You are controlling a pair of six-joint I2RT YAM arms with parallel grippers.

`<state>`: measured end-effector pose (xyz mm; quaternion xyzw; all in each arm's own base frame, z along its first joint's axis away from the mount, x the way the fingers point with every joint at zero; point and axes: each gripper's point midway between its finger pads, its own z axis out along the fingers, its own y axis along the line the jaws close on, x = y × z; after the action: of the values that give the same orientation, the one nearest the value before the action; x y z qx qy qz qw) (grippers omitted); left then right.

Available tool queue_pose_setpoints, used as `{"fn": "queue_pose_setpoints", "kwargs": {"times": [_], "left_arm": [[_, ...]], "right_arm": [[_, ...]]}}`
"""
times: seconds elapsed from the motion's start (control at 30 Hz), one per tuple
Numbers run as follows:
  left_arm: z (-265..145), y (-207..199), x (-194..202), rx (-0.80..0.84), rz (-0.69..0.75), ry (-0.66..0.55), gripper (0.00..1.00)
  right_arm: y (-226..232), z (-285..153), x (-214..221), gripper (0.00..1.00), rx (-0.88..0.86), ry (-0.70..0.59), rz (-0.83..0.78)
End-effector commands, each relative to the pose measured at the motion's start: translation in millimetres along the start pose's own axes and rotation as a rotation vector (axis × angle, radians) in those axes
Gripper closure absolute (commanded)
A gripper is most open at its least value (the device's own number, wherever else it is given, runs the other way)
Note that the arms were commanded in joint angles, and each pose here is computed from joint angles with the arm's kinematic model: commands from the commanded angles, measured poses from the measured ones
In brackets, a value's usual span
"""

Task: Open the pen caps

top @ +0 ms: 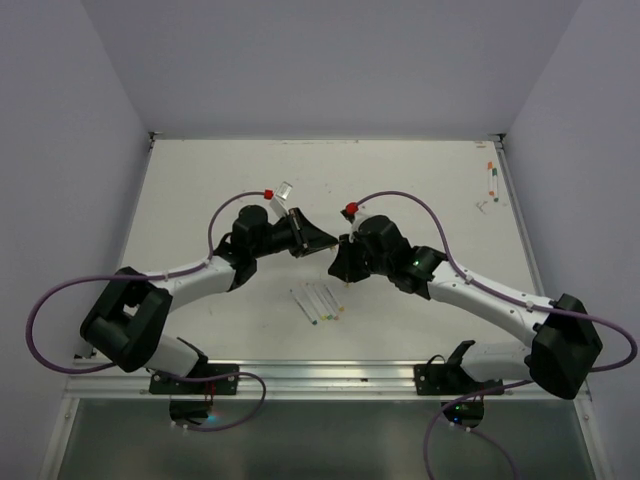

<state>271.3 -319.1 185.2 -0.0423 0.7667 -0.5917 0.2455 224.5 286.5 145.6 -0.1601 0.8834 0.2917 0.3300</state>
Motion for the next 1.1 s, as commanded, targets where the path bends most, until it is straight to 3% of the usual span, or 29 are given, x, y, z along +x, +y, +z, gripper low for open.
{"fn": "queue_pose_setpoints", "kwargs": {"times": [0.0,0.4,0.87,1.07], "left_arm": [[4.3,-4.4,-3.0,0.013,0.013,0.002,1.00],[12.1,57.0,-63.8,-0.263,-0.065,-0.187,1.00],[-12.0,55.7,-122.2,-0.354,-0.095,-0.394,1.00],[-28.2,50.3,-142.5,-0.368,-0.118,-0.476,1.00]], "right_arm": [[12.1,2.6,-18.4,1.00,-0.027,-0.050,0.000],[-25.0,3.8,56.6,1.00,0.210,0.062,-0.053],[-28.8,-8.6,82.5,1.00,0.207,0.085,-0.069],[-27.2,-2.1,103.9,1.00,0.256,0.132,-0.155]]}}
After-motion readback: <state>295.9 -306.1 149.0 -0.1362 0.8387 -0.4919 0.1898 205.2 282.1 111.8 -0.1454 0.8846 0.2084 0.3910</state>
